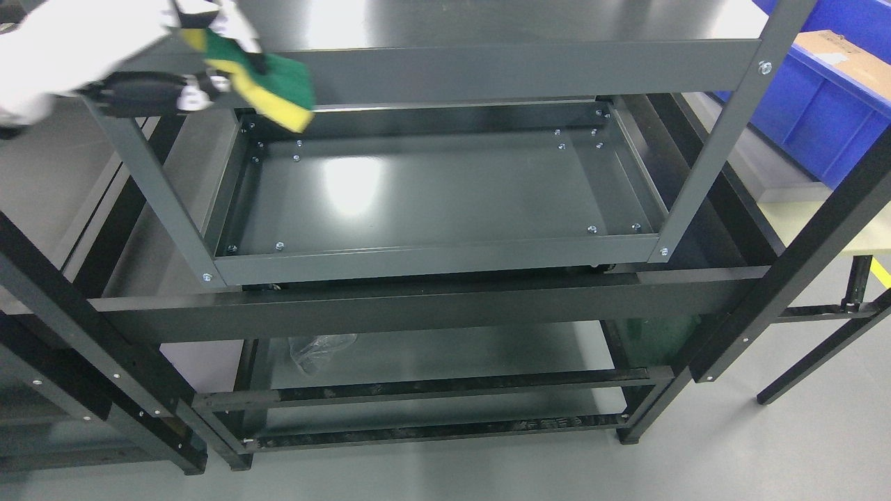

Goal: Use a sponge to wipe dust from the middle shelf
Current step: 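Wipe the sponge back across the shelf away from the left arm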

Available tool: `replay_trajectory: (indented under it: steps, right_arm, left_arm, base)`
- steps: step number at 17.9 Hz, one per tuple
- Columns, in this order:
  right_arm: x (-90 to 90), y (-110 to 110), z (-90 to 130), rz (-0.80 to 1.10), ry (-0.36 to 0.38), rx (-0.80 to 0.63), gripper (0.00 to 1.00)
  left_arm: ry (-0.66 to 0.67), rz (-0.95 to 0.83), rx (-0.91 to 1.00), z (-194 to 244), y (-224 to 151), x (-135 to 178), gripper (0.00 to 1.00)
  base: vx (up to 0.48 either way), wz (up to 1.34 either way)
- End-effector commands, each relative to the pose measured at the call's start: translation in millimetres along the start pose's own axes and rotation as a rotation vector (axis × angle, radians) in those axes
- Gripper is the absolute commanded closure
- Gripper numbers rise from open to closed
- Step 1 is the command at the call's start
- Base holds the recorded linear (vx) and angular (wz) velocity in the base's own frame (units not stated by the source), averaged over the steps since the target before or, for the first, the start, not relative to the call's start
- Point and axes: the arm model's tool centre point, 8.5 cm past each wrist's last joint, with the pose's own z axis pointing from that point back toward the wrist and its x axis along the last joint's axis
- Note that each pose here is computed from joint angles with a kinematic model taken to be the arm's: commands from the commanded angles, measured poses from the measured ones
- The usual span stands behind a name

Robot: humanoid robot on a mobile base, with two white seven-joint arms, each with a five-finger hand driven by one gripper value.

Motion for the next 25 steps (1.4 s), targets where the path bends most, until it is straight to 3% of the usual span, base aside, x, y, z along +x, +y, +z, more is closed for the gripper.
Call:
replay_trajectory:
  steps: [1,5,9,14,22,25]
  right_arm:
    - [9.6,-10,0,-0.003,-0.023,-0.015,0.00]
    - [9.6,-10,0,-0.003,-0.023,-0.015,0.00]
    - [9.6,-10,0,-0.003,-0.023,-0.015,0.00]
    - [9.6,-10,0,-0.003,-0.023,-0.015,0.00]
    - [9.6,-10,0,-0.001,-0.023,-0.015,0.00]
    - [9.6,-10,0,-0.003,-0.023,-0.015,0.00]
  left_arm:
    - [-0.338,0.131,0.006,-202,-100,90,0.98]
    - [-0.282,0.060,-0.081,-237,-108,81,0.98]
    - [-0.288,0.051,-0.093,-268,-104,99,0.98]
    - [-0.296,0.081,-0.164,-286,-140,128,0.98]
    - [-0.325,0.111,-0.107,-289,-140,151,0.98]
    - [-0.340,0.292,-0.150,-261,-195,177,0.99]
  base:
    - [0.000,0.00]
    - [0.021,0.01]
    - [0.018,0.04]
    - [0.009,0.01]
    - [0.000,0.00]
    - [0.000,0.00]
